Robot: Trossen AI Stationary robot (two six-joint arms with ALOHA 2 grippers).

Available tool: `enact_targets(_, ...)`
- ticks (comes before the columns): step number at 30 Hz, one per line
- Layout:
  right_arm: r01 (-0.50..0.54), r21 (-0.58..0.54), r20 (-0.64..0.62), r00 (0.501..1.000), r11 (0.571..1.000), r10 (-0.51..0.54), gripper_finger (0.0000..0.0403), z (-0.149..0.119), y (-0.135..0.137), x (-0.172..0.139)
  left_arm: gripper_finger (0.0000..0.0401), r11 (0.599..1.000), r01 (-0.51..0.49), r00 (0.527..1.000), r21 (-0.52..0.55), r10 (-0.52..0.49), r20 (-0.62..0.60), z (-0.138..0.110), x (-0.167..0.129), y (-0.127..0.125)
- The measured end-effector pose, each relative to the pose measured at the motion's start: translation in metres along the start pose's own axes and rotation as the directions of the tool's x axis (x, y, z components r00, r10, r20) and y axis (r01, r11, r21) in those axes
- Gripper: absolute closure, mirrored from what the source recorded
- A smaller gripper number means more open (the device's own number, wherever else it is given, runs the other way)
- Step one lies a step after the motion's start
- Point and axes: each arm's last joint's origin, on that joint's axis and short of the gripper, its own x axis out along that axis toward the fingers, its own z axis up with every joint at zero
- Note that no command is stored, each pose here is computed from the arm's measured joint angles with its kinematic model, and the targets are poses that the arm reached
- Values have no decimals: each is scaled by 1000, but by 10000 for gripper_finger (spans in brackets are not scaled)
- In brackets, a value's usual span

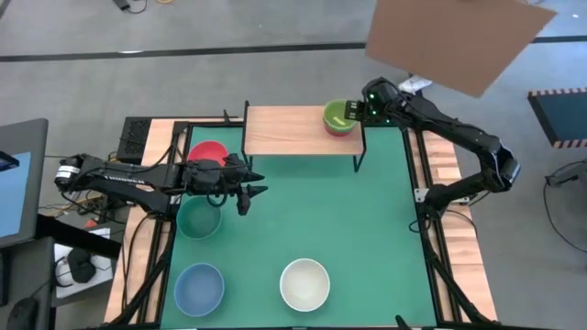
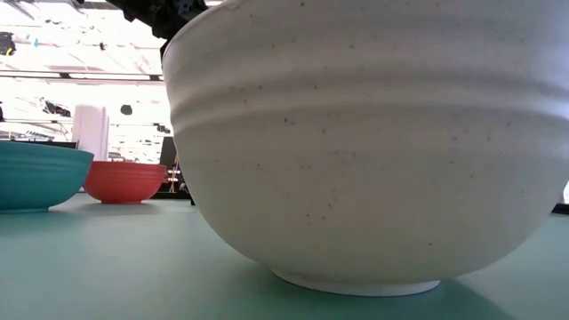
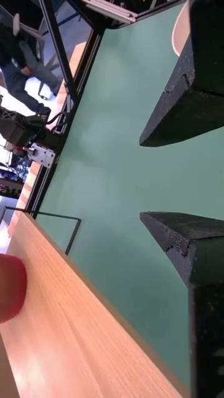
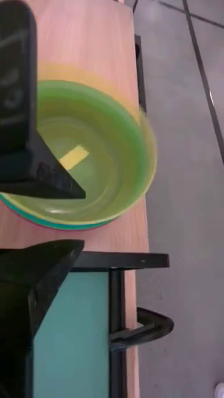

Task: Place and stack bowls onto a shelf
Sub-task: Stack the small light green bowl on top of the small blue bowl on the shelf, then put the large white bowl on the shelf

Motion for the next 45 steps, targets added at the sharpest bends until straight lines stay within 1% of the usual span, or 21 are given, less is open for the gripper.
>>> enact_targets(3, 5, 14, -3, 1000, 1000, -5, 237, -1, 0, 0, 235, 1000, 0, 1000, -8, 0, 0, 0, 0, 0)
enact_targets(5, 12, 13, -10, 1000, 1000, -11, 230, -1, 0, 2, 235, 1000, 0, 1000, -14, 0, -1, 0, 0, 0)
enact_targets(8, 45, -8, -45, 998, 999, -46, 229, -7, -1, 6, 235, 1000, 0, 1000, -15, 0, -1, 0, 0, 0)
enact_targets(11, 42, -25, -58, 997, 999, -43, 234, -11, 2, 4, 235, 1000, 0, 1000, -15, 0, -2, 0, 0, 0)
enact_targets(14, 15, -39, -58, 998, 999, -17, 240, -15, 5, -5, 235, 1000, 2, 1000, -17, -2, -2, 0, 0, 0)
enact_targets(19, -50, -84, -74, 996, 995, 44, 243, -27, 11, -29, 235, 1000, 3, 1000, -24, -3, -3, 0, 0, 0)
enact_targets(23, -112, -171, -137, 987, 979, 89, 243, -51, 21, -49, 235, 1000, 11, 1000, -24, -11, -6, 0, 0, 0)
enact_targets(27, -198, -273, -214, 967, 942, 141, 243, -81, 38, -63, 235, 1000, 10, 1000, -6, -10, -5, 0, 0, 0)
enact_targets(30, -271, -358, -273, 945, 894, 177, 243, -107, 52, -70, 235, 1000, 11, 1000, -2, -11, -2, 0, 0, 0)
enact_targets(33, -362, -460, -348, 914, 811, 210, 244, -135, 66, -74, 235, 1000, 17, 1000, -21, -17, 14, 2, 0, -1)
enact_targets(36, -473, -518, -423, 866, 713, 266, 244, -162, 82, -78, 235, 999, 40, 998, -31, -39, 49, 4, -1, -5)
enact_targets(38, -535, -538, -468, 832, 652, 297, 244, -181, 92, -80, 235, 998, 69, 994, -16, -67, 81, 7, -2, -10)
enact_targets(42, -687, -521, -593, 718, 506, 364, 244, -227, 111, -86, 235, 993, 114, 986, 25, -117, 121, 9, -5, -18)
enact_targets(44, -735, -515, -634, 673, 441, 381, 244, -251, 118, -87, 235, 992, 126, 984, 32, -129, 119, 8, -6, -21)
enact_targets(45, -748, -520, -647, 660, 412, 382, 244, -262, 121, -88, 235, 991, 131, 984, 34, -134, 117, 7, -6, -22)
